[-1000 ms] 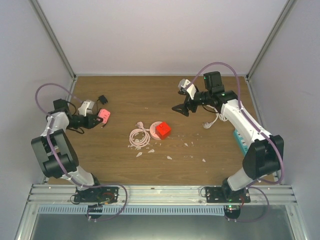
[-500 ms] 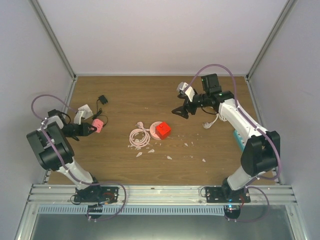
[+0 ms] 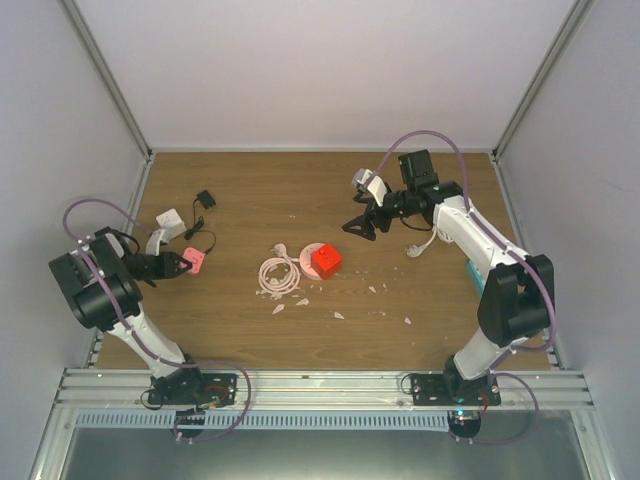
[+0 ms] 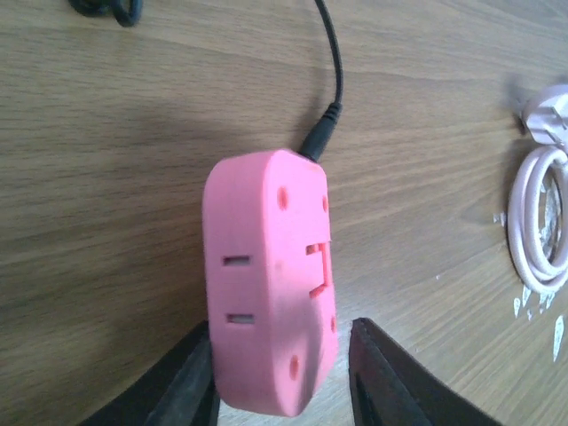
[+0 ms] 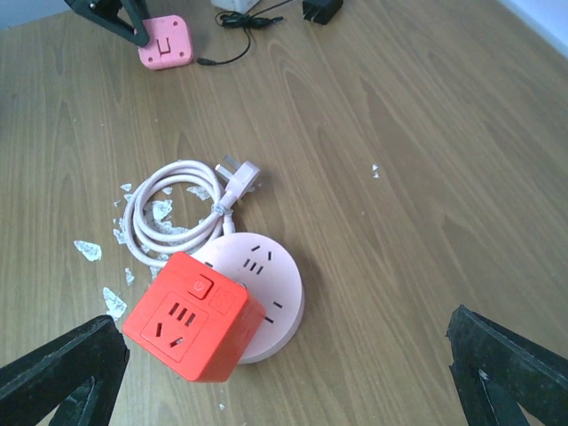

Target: Pull the plug off the socket

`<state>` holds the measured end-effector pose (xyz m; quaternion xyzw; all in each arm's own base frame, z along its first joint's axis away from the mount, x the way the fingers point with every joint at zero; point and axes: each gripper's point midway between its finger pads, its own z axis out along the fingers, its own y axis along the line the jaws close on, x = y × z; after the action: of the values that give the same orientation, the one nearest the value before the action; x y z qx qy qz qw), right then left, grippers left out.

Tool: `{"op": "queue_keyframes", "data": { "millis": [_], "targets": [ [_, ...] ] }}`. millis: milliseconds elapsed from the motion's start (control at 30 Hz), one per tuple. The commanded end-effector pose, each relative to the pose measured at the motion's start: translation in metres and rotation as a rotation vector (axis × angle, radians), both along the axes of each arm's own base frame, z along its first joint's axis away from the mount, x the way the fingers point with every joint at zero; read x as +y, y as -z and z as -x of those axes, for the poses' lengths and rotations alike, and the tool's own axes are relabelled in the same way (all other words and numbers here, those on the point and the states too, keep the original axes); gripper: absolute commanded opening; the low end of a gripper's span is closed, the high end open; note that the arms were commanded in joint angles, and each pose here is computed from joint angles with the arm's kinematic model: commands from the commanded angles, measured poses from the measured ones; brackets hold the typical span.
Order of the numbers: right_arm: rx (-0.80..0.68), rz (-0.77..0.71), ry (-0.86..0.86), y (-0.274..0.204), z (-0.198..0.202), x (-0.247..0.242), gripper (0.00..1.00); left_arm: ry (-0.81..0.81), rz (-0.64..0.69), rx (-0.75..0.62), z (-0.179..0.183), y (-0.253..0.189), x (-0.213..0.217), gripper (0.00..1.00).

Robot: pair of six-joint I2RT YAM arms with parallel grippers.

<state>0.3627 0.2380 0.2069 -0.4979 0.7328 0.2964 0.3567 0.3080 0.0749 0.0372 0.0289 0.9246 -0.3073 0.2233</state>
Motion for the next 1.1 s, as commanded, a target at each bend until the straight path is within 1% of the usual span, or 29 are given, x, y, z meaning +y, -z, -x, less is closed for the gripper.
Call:
{"op": "queue_keyframes", "data": {
  "millis": [0, 67, 233, 433, 600, 700, 900, 1000, 1067],
  "targets": [
    [0.034, -0.008, -0.016, 0.004, -0.001, 0.001, 1.0, -0.001, -0.051, -0.037, -0.01, -0.006, 0.016, 0.48],
    [0.037, -0.003, -0.016, 0.006, -0.001, 0.001, 1.0, 0.003, -0.068, -0.053, -0.011, -0.012, 0.018, 0.57],
    [0.052, -0.007, -0.02, 0.01, -0.001, 0.002, 1.0, 0.006, -0.135, -0.141, -0.018, -0.035, 0.021, 0.76],
    [0.054, -0.018, -0.026, 0.009, -0.004, 0.004, 1.0, 0.054, -0.185, -0.247, -0.024, -0.071, 0.008, 0.89],
    [0.062, -0.017, -0.027, 0.012, -0.003, 0.004, 1.0, 0.156, -0.233, -0.357, -0.033, -0.104, -0.018, 0.91],
    [0.086, -0.031, 0.011, 0.012, -0.006, 0.004, 1.0, 0.243, -0.249, -0.407, -0.036, -0.114, -0.042, 0.9],
    [0.135, -0.023, 0.026, 0.021, 0.008, 0.022, 1.0, 0.391, -0.216, -0.435, -0.031, -0.114, -0.1, 0.87],
    [0.148, -0.001, 0.024, 0.029, 0.018, 0.031, 1.0, 0.492, -0.202, -0.479, -0.022, -0.113, -0.132, 0.86],
    [0.16, 0.013, 0.021, 0.037, 0.024, 0.035, 1.0, 0.569, -0.167, -0.487, -0.016, -0.109, -0.154, 0.86]
  ]
}}
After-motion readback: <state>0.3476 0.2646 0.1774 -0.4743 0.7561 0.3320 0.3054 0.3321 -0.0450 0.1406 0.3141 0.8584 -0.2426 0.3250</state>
